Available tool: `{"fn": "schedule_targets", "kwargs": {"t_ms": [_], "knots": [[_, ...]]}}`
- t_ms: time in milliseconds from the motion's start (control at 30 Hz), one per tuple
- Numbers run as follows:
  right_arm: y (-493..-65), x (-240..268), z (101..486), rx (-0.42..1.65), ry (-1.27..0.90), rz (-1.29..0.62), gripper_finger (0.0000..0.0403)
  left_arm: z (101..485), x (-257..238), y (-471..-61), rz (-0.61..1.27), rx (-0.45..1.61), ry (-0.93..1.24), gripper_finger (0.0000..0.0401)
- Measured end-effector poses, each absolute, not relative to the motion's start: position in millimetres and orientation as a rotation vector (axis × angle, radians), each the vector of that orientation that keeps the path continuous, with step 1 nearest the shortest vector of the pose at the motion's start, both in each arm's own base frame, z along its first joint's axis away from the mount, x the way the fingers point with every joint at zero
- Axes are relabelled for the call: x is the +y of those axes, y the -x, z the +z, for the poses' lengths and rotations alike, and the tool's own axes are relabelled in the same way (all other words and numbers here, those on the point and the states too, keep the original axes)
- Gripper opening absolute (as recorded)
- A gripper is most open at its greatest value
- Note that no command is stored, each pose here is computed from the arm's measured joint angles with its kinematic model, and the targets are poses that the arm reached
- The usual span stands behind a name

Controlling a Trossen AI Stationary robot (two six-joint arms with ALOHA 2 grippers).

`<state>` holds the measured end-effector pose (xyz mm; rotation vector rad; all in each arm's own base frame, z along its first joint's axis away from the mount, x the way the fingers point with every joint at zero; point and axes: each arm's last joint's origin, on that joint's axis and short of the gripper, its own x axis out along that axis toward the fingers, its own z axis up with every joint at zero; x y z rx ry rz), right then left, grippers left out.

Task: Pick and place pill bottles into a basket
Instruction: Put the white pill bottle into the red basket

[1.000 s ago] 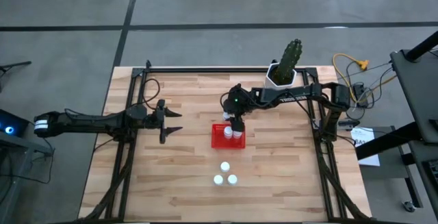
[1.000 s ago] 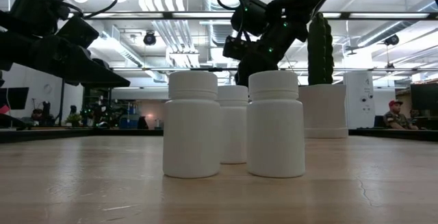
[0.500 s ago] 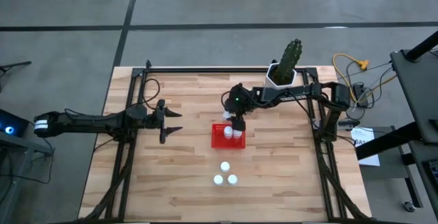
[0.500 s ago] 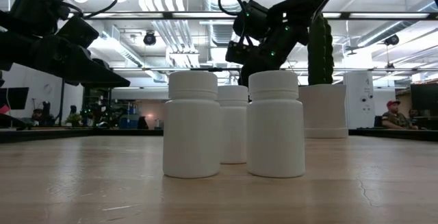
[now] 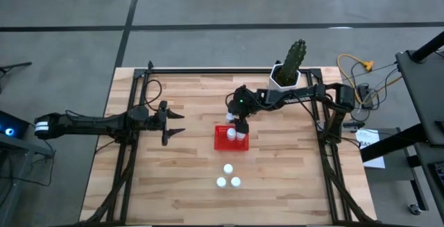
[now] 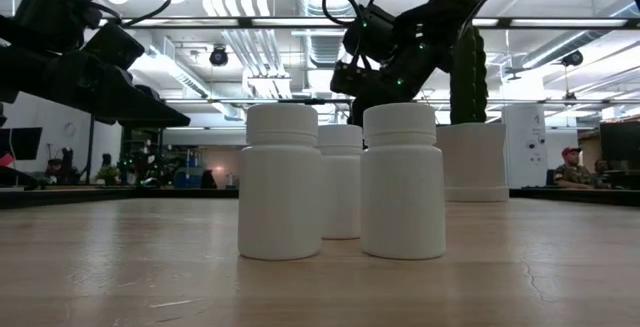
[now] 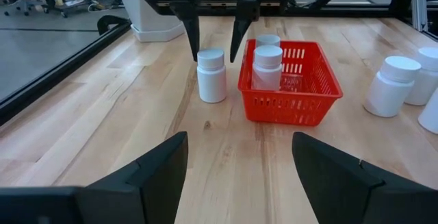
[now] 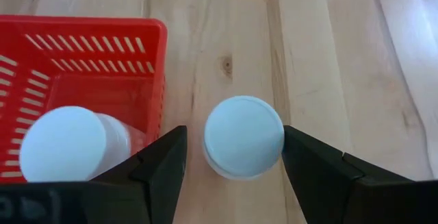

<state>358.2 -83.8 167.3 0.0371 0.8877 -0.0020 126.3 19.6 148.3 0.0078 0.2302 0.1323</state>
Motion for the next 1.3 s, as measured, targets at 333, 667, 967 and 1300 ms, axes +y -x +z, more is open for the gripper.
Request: {"fn": "schedule_targets", "kwargs": {"t_ms": [333, 667, 967, 1300], "knots": [[-360.2, -83.8, 168.2, 0.846, -0.041, 0.019, 0.0224, 148.5, 19.6, -126.3, 0.132, 0.229, -0.008, 0.0244], [-357.9, -83.0, 164.7, 0.857, -0.051, 0.019, 0.0224, 148.5, 19.6, -126.3, 0.132, 0.229, -0.008, 0.0244], [-358.2, -83.1, 165.0, 0.853, -0.048, 0.020, 0.0201, 149.4, 19.6, -126.4, 0.132, 0.220, -0.009, 0.0244], [-358.4, -82.2, 165.1, 0.849, -0.042, 0.046, 0.0143, 150.0, 19.7, -126.6, 0.133, 0.214, -0.009, 0.0244]]}}
